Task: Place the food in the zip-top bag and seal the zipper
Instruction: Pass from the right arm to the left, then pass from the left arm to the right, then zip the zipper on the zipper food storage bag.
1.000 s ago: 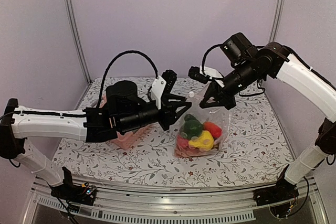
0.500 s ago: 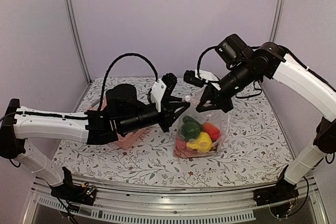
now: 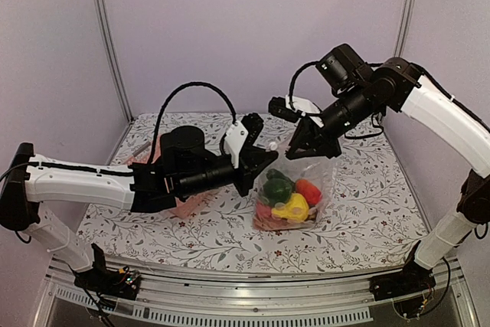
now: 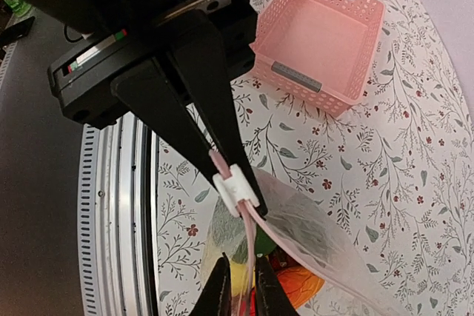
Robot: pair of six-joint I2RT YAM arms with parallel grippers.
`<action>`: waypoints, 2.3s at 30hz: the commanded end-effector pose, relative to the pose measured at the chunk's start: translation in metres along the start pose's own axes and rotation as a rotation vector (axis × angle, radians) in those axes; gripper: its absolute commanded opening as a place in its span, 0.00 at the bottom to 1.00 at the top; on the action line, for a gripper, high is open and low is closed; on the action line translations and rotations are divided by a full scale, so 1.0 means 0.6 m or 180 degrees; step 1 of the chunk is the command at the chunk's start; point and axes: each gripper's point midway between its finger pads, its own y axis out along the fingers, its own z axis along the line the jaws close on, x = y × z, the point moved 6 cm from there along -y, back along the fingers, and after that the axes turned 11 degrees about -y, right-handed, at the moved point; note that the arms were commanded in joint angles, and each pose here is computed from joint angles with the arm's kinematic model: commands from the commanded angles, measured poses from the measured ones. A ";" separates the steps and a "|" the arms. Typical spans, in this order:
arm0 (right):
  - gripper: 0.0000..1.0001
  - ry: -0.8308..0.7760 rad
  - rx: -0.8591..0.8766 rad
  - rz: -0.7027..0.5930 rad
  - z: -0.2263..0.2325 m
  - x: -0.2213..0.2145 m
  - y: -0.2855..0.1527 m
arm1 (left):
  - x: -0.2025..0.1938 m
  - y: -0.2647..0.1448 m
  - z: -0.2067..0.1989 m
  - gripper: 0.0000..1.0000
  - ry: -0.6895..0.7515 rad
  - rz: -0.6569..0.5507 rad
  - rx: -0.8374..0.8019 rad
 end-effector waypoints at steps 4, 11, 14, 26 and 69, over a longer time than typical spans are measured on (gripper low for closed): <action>0.28 -0.0422 -0.0202 -0.0393 -0.001 0.057 -0.057 | 0.017 -0.022 -0.006 0.00 0.0151 -0.0115 -0.0152; 0.40 -0.0602 -0.0110 -0.0495 0.001 0.076 -0.044 | 0.027 -0.038 -0.010 0.00 0.0171 -0.0174 -0.0226; 0.44 -0.0667 -0.0003 -0.0464 0.010 0.081 -0.024 | 0.030 -0.046 -0.017 0.00 0.0180 -0.0204 -0.0353; 0.33 -0.0819 0.0142 -0.0404 0.030 0.098 0.014 | 0.030 -0.062 -0.025 0.00 0.0198 -0.0214 -0.0512; 0.06 -0.0195 -0.0153 0.0003 -0.066 0.019 0.013 | 0.046 -0.123 0.030 0.00 0.0275 -0.0475 0.0258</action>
